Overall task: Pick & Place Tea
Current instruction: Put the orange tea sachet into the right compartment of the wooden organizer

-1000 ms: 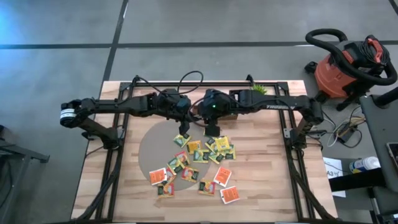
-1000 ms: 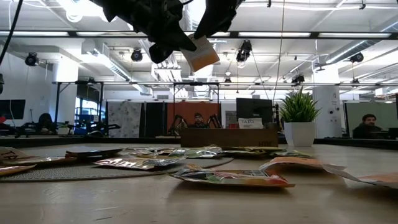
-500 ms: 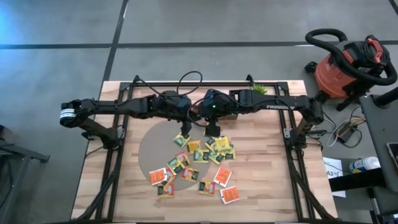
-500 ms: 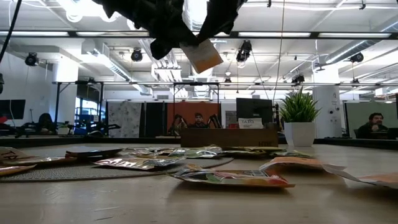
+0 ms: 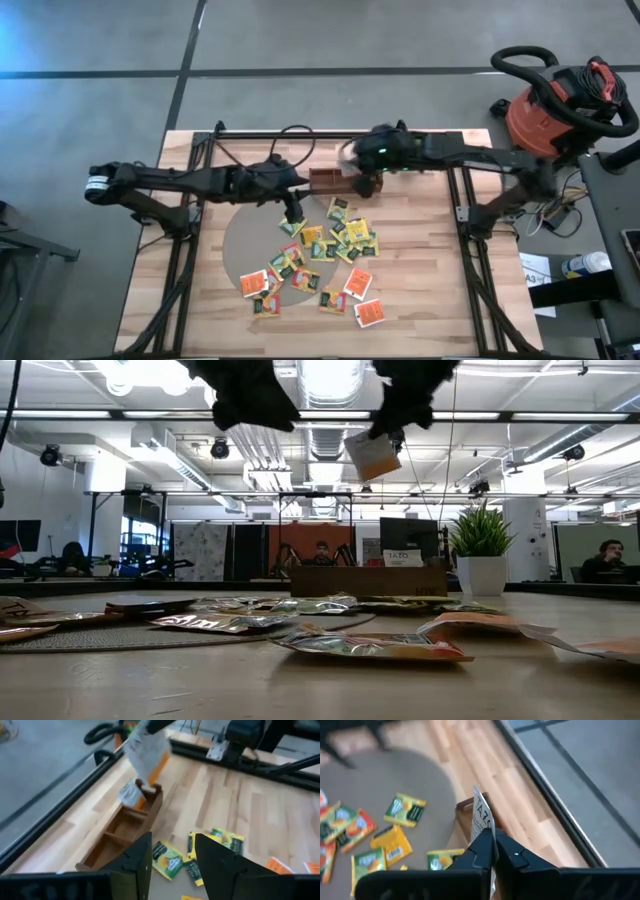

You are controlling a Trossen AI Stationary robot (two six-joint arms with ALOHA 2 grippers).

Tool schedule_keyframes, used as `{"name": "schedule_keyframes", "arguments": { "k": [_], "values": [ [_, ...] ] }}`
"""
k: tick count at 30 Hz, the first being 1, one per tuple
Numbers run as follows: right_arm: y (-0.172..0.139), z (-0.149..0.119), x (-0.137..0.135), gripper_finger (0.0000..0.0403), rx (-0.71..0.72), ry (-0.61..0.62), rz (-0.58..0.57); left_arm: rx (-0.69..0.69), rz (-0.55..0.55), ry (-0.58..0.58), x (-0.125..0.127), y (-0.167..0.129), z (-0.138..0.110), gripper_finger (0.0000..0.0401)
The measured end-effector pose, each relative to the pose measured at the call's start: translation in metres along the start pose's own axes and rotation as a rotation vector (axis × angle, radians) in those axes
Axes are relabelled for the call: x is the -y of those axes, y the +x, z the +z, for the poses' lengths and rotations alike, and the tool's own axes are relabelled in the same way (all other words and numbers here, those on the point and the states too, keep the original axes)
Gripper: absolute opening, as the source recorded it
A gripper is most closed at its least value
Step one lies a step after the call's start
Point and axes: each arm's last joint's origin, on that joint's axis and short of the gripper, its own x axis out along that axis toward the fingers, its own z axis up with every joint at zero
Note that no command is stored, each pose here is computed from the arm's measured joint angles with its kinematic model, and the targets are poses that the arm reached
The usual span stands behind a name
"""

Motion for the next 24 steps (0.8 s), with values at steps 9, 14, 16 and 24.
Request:
{"name": "schedule_keyframes", "arguments": {
  "k": [9,14,16,24],
  "values": [
    [0.021,-0.072,0.039,0.0008,0.105,0.140,0.023,0.089,-0.038,-0.023,0.005,-0.013,-0.001,0.0142],
    [0.039,-0.092,0.053,0.0008,0.098,0.123,-0.017,0.090,-0.041,-0.073,0.005,-0.013,-0.001,0.0142],
    [0.045,-0.099,0.061,0.0008,0.107,0.140,-0.018,0.089,-0.043,-0.094,0.005,-0.013,-0.001,0.0142],
    [0.069,-0.117,0.084,0.0008,0.098,0.191,0.029,0.087,-0.050,-0.157,0.006,-0.013,-0.001,0.0142]
  ]
}}
